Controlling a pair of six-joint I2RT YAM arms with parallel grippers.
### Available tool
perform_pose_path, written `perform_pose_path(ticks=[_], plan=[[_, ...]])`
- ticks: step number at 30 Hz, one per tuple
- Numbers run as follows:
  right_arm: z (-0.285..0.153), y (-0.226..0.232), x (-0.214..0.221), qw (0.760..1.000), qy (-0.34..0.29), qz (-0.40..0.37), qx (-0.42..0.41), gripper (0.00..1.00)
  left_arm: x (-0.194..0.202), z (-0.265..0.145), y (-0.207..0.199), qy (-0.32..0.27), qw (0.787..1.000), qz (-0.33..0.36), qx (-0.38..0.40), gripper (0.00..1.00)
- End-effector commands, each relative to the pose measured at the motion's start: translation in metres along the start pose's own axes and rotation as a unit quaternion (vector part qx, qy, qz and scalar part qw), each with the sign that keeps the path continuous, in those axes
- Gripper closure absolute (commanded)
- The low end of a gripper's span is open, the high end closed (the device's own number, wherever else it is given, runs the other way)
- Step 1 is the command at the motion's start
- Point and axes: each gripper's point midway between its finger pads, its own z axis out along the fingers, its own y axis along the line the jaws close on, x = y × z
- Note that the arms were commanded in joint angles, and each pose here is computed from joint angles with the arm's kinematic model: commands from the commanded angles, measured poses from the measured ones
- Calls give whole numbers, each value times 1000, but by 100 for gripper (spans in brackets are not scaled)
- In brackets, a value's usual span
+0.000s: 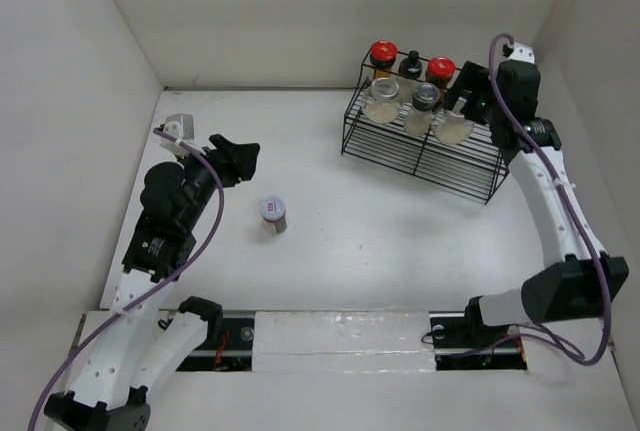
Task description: Organize the condiment bottles
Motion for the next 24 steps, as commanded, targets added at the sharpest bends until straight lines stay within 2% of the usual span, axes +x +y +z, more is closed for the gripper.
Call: perform_pose_path(ticks=[1,2,4,5,7,8,9,11,13,14,15,17,20,24], plan=[[-55,37,-54,993,-107,-16,-42,6,-9,1,-6,-19,1000,6,13,35],[-61,48,-50,992,-110,-24,-63,10,-9,1,-6,-19,1000,6,13,35],[-70,72,-32,985,-116,-45,-119,37,-8,1,-3,-17,1000,6,6,35],[-78,106,-10,975,-96,-64,-187,52,-9,1,-1,-20,1000,5,1,35],[-70,132,40,963,-54,-102,-244,76,-11,0,0,-23,1000,5,-6,35],[-78,166,64,943,-39,-119,-308,76,-15,-2,2,-31,999,5,-12,35],[-77,180,88,932,-14,-137,-335,72,-15,-2,2,-32,999,5,-12,35],[-61,203,143,914,44,-182,-359,46,-17,-4,5,-37,999,5,-21,35],[-82,244,188,878,68,-226,-416,19,-19,-4,12,-43,998,0,-40,35],[-75,250,218,868,90,-255,-416,13,-22,-6,12,-49,998,0,-42,35],[-89,270,241,849,91,-275,-441,7,-23,-7,14,-53,997,0,-47,35],[-87,287,273,831,108,-306,-451,1,-21,-7,15,-49,998,-5,-50,35],[-96,311,306,809,120,-315,-482,1,-25,-8,17,-55,997,-5,-60,35],[-95,320,355,790,155,-325,-497,1,-26,-8,19,-58,996,-5,-65,35]])
